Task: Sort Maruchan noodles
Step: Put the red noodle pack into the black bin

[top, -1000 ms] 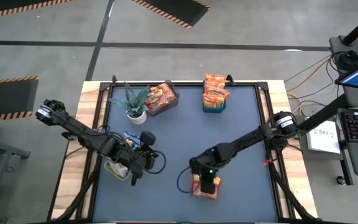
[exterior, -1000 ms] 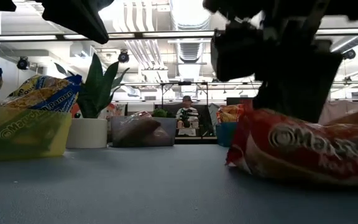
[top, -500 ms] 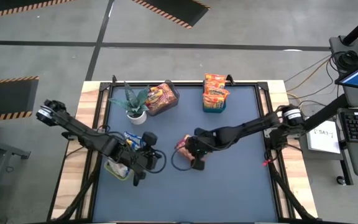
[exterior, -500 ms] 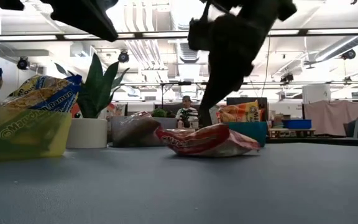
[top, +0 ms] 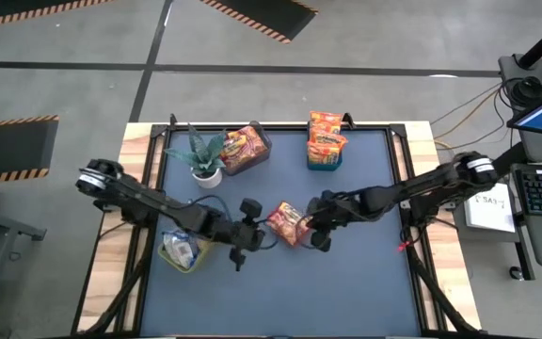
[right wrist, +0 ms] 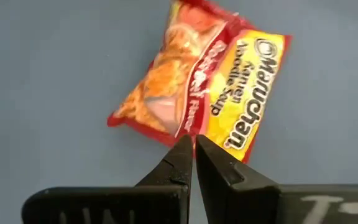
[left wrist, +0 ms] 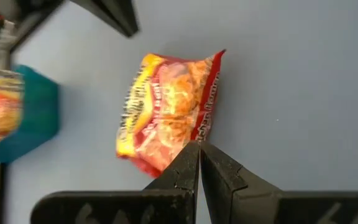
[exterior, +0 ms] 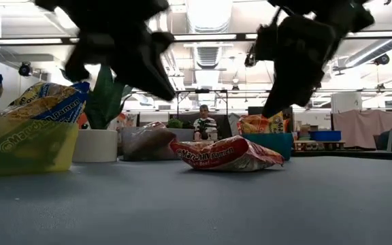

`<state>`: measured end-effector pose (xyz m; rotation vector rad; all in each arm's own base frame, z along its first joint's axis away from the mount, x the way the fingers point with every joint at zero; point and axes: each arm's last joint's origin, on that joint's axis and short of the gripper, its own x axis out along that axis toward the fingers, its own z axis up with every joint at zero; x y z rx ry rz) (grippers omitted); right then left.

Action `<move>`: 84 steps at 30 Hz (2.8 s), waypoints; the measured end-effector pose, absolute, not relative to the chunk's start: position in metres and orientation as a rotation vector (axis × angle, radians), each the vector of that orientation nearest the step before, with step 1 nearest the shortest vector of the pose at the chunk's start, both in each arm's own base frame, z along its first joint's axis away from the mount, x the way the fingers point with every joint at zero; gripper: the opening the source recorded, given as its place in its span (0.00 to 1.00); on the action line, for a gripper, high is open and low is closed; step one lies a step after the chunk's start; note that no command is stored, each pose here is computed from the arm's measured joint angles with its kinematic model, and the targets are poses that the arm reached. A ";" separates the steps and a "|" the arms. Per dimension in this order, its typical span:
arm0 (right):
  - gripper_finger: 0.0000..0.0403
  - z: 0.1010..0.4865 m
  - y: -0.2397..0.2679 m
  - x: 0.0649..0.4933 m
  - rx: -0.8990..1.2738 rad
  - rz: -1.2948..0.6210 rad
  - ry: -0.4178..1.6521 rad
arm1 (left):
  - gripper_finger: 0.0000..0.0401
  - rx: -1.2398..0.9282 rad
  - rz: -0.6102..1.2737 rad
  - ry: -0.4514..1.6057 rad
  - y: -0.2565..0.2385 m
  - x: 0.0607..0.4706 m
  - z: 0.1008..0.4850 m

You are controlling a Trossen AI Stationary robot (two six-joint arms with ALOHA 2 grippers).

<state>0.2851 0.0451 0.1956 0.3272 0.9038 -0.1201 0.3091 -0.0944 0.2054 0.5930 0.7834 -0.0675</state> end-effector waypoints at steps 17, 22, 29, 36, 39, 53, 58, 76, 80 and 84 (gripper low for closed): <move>0.03 0.157 0.018 0.249 0.744 -0.299 0.680 | 0.00 0.506 -0.095 0.828 -0.049 0.355 0.139; 0.06 0.157 0.008 0.250 0.810 -0.297 0.680 | 0.00 0.488 -0.087 0.832 -0.049 0.355 0.137; 0.28 0.158 -0.005 0.250 0.845 -0.324 0.666 | 0.00 0.452 -0.069 0.848 -0.047 0.351 0.132; 0.55 0.160 -0.006 0.252 0.877 -0.323 0.629 | 0.00 0.436 -0.057 0.865 -0.042 0.349 0.129; 0.63 0.159 -0.007 0.251 0.901 -0.358 0.620 | 0.00 0.434 -0.058 0.867 -0.042 0.349 0.129; 0.75 0.117 -0.005 0.271 0.970 -0.283 0.607 | 0.00 0.400 -0.060 0.876 -0.042 0.347 0.127; 0.75 0.108 -0.003 0.290 1.000 -0.105 0.479 | 0.00 0.380 -0.057 0.875 -0.042 0.346 0.126; 0.50 0.113 -0.003 0.306 0.973 0.021 0.394 | 0.00 0.374 -0.062 0.859 -0.042 0.347 0.126; 0.43 0.113 -0.003 0.306 0.971 0.019 0.393 | 0.00 0.374 -0.062 0.857 -0.042 0.347 0.126; 0.38 0.113 -0.003 0.306 0.968 0.019 0.393 | 0.00 0.374 -0.062 0.855 -0.042 0.348 0.126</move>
